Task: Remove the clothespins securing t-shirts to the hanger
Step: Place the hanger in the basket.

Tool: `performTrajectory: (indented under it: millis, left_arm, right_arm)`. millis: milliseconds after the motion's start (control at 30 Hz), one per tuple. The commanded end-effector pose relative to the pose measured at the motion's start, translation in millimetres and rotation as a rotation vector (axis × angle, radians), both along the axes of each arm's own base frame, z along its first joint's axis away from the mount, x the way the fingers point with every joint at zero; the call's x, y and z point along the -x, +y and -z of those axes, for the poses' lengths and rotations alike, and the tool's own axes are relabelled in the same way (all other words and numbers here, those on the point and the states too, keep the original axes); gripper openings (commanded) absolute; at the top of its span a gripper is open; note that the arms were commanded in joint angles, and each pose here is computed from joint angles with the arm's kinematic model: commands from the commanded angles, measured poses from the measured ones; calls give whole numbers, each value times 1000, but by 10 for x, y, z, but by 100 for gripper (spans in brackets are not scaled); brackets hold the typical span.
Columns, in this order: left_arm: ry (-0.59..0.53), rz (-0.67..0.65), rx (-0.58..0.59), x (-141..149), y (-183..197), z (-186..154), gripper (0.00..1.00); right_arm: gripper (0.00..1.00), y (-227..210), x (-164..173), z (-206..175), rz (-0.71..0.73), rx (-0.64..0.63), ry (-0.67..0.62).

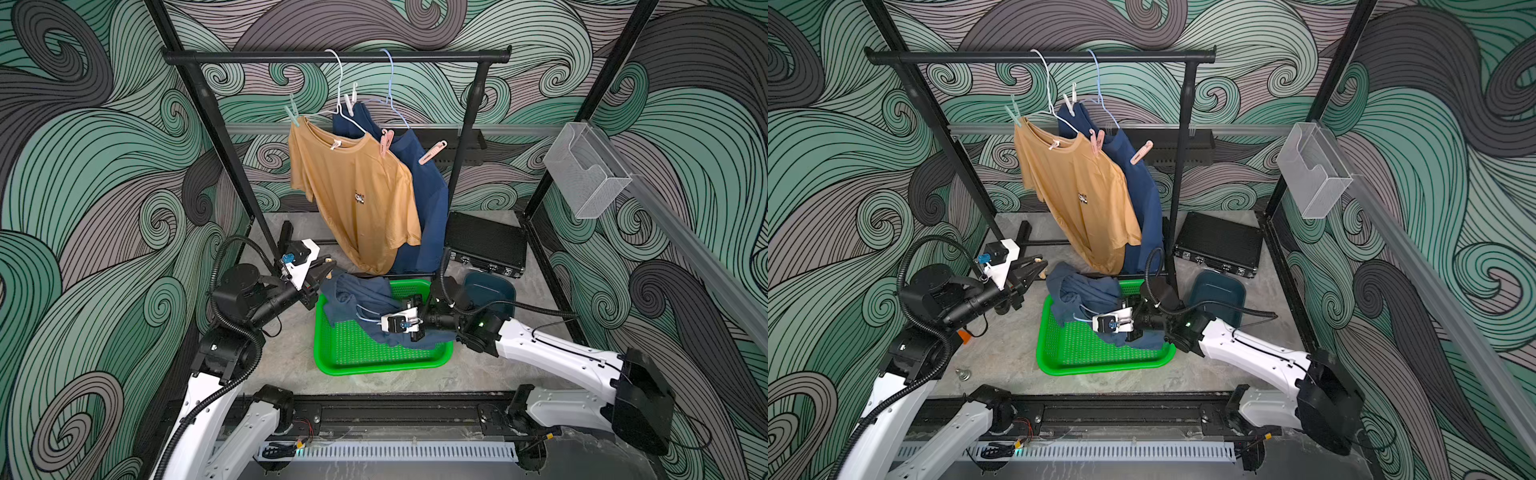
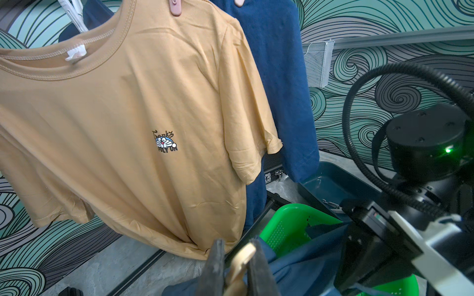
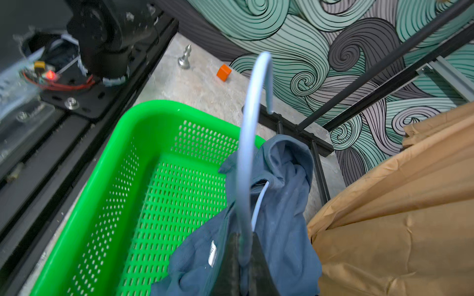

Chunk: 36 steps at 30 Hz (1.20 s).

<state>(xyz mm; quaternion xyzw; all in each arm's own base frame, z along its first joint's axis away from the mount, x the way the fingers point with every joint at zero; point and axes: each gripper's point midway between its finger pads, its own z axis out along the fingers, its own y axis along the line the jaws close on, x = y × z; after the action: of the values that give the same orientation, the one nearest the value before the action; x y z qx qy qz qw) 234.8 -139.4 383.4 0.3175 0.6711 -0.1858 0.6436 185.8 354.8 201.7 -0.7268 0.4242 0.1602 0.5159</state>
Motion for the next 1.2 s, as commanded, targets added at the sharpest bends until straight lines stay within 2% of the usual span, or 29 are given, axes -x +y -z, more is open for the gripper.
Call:
performTrajectory:
  millis: [0, 200, 633, 800, 967, 1167]
  left_arm:
    - [-30, -19, 1, 5, 40, -137, 0]
    - [-30, -16, -1, 6, 37, -133, 0]
    - [-23, -13, -9, 27, 38, -93, 0]
    - [-19, -6, 3, 30, 24, -84, 0]
    - [-13, 13, 11, 35, -5, -75, 0]
    - [12, 47, 17, 28, -60, -20, 0]
  right_arm:
    - [0, 24, -77, 233, -28, 123, -218]
    - [0, 74, -26, 695, -102, 302, -417]
    - [1, 92, 114, 1045, -176, 423, -562]
    - [14, 62, 164, 1088, -181, 429, -588]
    - [21, 57, 169, 1077, -178, 425, -597]
    - [55, 51, 189, 889, -151, 371, -617]
